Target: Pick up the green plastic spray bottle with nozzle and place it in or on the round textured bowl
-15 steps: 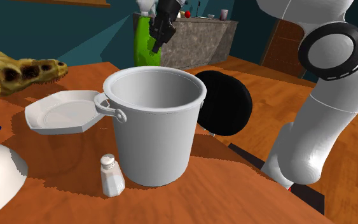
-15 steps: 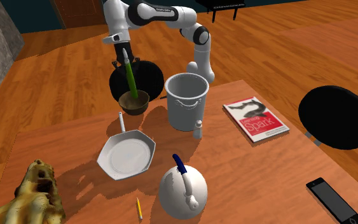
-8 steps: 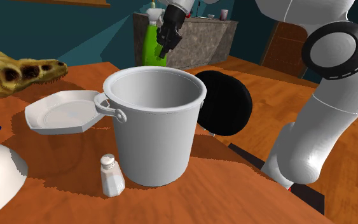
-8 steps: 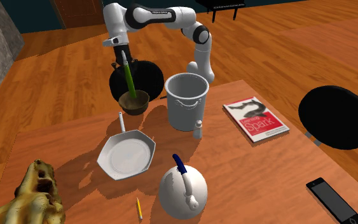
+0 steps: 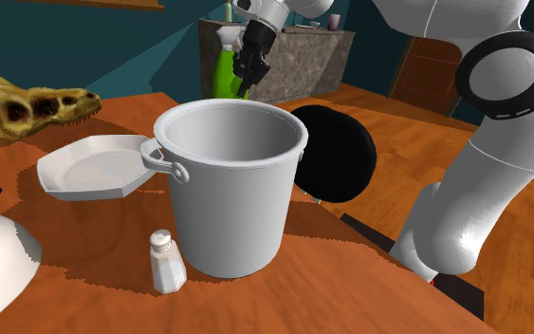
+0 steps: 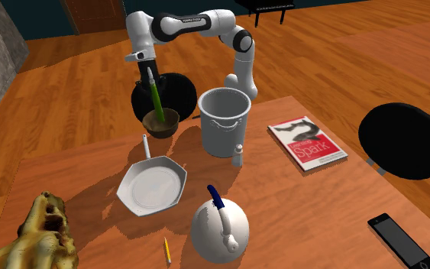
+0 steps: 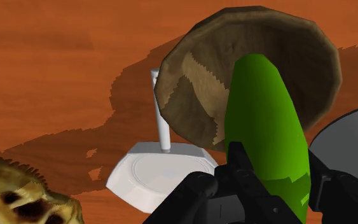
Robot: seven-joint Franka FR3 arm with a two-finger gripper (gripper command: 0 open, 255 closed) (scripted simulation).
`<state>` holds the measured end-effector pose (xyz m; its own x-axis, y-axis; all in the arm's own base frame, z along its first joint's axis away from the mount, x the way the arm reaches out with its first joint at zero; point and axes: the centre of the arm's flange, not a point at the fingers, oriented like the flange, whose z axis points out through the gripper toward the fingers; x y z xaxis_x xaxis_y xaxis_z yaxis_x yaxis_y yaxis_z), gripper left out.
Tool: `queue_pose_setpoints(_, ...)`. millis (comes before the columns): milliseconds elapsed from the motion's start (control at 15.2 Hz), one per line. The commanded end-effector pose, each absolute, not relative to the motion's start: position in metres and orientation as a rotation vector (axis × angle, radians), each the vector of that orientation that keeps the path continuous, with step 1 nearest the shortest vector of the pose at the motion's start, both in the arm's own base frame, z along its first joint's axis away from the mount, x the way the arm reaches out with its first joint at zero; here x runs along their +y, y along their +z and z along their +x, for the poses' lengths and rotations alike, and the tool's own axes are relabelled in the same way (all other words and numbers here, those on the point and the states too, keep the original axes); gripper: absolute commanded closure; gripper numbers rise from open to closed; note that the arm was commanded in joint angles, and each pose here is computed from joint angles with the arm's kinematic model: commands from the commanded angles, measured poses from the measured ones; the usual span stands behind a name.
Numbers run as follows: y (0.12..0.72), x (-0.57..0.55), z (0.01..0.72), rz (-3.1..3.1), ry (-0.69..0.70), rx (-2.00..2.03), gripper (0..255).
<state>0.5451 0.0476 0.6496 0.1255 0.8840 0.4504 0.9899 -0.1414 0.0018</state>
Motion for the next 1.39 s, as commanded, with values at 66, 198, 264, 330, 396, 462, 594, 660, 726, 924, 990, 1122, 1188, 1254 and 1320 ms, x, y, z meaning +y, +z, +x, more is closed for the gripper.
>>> queue_pose_setpoints(66,0.649,0.048,0.545,-2.11,-0.504,-1.831,255)
queue_pose_setpoints(198,0.649,0.048,0.545,-2.11,-0.504,-1.831,0)
queue_pose_setpoints(264,0.649,0.048,0.545,-2.11,-0.504,-1.831,0)
queue_pose_setpoints(330,0.649,0.048,0.545,-2.11,-0.504,-1.831,0)
queue_pose_setpoints(396,0.649,0.048,0.545,-2.11,-0.504,-1.831,0)
queue_pose_setpoints(462,0.649,0.048,0.545,-2.11,-0.504,-1.831,0)
queue_pose_setpoints(594,0.661,0.042,0.544,-2.11,-0.504,-1.831,0)
queue_pose_setpoints(660,0.673,0.036,0.543,-2.11,-0.504,-1.831,0)
queue_pose_setpoints(726,0.685,0.03,0.542,-2.11,-0.504,-1.831,0)
queue_pose_setpoints(924,0.694,0.025,0.542,-2.11,-0.504,-1.831,0)
queue_pose_setpoints(990,0.694,0.025,0.542,-2.11,-0.504,-1.831,0)
queue_pose_setpoints(1122,0.694,0.025,0.542,-2.11,-0.504,-1.831,0)
queue_pose_setpoints(1188,0.694,0.025,0.542,-2.11,-0.504,-1.831,0)
queue_pose_setpoints(1254,0.694,0.025,0.542,-2.11,-0.504,-1.831,0)
queue_pose_setpoints(1320,0.694,0.025,0.542,-2.11,-0.504,-1.831,0)
